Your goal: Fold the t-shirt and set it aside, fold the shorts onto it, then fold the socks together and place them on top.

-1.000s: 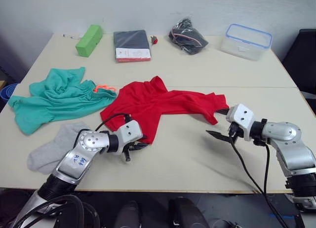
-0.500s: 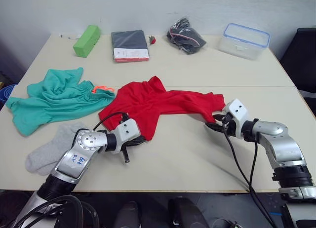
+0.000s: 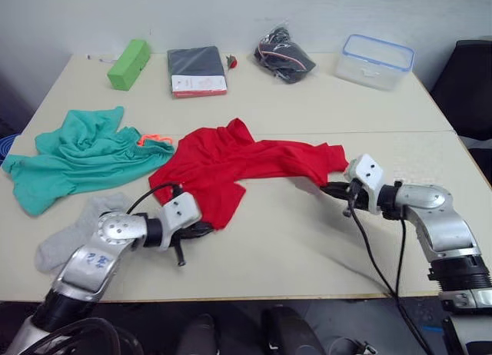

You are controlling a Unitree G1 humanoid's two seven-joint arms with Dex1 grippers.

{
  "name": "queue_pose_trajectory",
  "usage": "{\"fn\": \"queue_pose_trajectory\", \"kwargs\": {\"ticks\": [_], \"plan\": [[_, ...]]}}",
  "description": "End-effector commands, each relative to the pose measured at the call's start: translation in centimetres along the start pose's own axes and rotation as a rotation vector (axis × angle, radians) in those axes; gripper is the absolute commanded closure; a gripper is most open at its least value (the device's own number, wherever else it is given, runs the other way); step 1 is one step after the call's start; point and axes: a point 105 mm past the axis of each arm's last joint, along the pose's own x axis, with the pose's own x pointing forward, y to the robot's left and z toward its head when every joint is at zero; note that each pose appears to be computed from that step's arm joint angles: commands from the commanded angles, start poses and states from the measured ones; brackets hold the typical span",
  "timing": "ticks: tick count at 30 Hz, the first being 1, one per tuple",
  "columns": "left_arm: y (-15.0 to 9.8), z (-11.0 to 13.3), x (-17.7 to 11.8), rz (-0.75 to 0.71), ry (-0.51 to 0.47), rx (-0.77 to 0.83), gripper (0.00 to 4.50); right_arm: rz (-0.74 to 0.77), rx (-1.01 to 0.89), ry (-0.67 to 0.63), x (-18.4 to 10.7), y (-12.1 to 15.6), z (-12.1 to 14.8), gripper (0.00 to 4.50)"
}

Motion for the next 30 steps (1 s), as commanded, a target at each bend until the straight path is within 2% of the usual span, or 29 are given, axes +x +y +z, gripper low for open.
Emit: {"fn": "queue_pose_trajectory", "kwargs": {"ticks": [1, 6, 14, 18, 23, 26, 30], "plan": [[-0.9, 0.1, -2.9, -0.058, -0.014, -0.041, 4.50, 0.141, -0.209, -0.008, -1.9, 0.9, 0.9, 4.48], [-3.6, -1.9, -7.4, -0.162, 0.083, -0.158, 4.50, 0.386, -0.454, 0.116, -5.3, 2.8, -1.2, 4.48], [-5.8, -2.8, -9.2, -0.183, 0.122, -0.243, 4.50, 0.612, -0.515, 0.209, -9.2, 6.2, -3.9, 4.48], [-8.2, -3.4, -10.4, -0.280, 0.179, -0.320, 4.50, 0.697, -0.452, 0.239, -10.6, 8.0, -4.7, 4.48], [-9.3, -3.6, -11.1, -0.322, 0.205, -0.370, 4.50, 0.773, -0.349, 0.269, -12.1, 9.8, -4.8, 4.48], [-9.1, -3.2, -11.4, -0.317, 0.189, -0.371, 4.50, 0.770, -0.289, 0.229, -12.1, 10.3, -3.8, 4.48], [-6.9, -1.8, -11.6, -0.245, 0.090, -0.394, 4.50, 0.756, -0.126, 0.167, -11.9, 9.9, -1.6, 4.48]]}}
